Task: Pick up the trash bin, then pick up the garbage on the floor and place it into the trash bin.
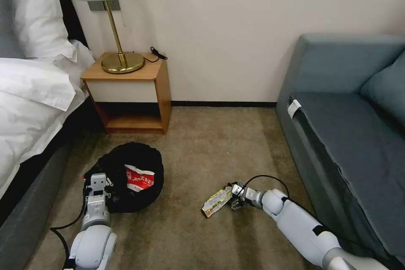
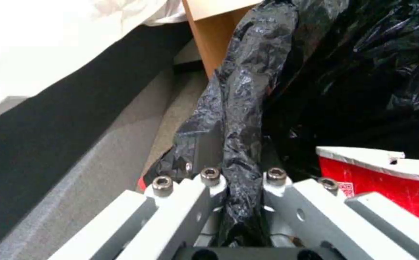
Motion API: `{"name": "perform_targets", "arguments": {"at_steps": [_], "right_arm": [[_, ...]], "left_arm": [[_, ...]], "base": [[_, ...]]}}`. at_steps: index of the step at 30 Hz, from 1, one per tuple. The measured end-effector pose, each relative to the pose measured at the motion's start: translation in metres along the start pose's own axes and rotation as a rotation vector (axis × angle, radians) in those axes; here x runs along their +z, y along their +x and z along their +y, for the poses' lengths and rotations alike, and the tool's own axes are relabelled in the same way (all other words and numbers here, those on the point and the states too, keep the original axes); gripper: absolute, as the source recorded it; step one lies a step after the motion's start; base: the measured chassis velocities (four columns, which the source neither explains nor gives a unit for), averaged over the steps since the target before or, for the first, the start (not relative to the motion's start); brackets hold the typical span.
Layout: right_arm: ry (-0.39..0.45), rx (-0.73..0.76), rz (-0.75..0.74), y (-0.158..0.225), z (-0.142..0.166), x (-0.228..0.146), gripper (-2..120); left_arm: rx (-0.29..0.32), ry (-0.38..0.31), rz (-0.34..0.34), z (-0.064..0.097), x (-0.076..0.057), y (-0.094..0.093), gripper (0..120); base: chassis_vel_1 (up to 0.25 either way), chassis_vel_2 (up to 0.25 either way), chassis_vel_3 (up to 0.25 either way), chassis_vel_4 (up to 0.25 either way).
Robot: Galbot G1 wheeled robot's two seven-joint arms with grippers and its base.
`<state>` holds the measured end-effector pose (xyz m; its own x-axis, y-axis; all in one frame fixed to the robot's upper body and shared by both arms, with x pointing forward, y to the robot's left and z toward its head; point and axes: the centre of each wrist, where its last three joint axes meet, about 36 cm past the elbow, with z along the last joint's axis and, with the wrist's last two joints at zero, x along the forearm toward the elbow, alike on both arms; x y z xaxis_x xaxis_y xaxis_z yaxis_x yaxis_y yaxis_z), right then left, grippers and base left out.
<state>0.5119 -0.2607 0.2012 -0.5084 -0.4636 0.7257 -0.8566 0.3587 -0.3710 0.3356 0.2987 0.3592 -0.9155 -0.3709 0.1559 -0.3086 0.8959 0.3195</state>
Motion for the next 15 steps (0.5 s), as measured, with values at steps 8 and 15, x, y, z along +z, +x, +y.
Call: {"name": "perform_targets", "arguments": {"at_steps": [8, 15], "right_arm": [[-0.003, -0.005, -0.005, 0.0007, 0.0008, 0.0028, 46], [-0.007, -0.01, -0.008, 0.0006, 0.0046, 0.0045, 22]], "left_arm": [[0.004, 0.006, 0.001, -0.0032, 0.0, 0.0021, 0], [0.005, 0.007, -0.001, -0.004, -0.0005, 0.0036, 0]], "base": [[0.0, 0.0, 0.0, 0.0], [0.0, 0.0, 0.0, 0.0]]}}
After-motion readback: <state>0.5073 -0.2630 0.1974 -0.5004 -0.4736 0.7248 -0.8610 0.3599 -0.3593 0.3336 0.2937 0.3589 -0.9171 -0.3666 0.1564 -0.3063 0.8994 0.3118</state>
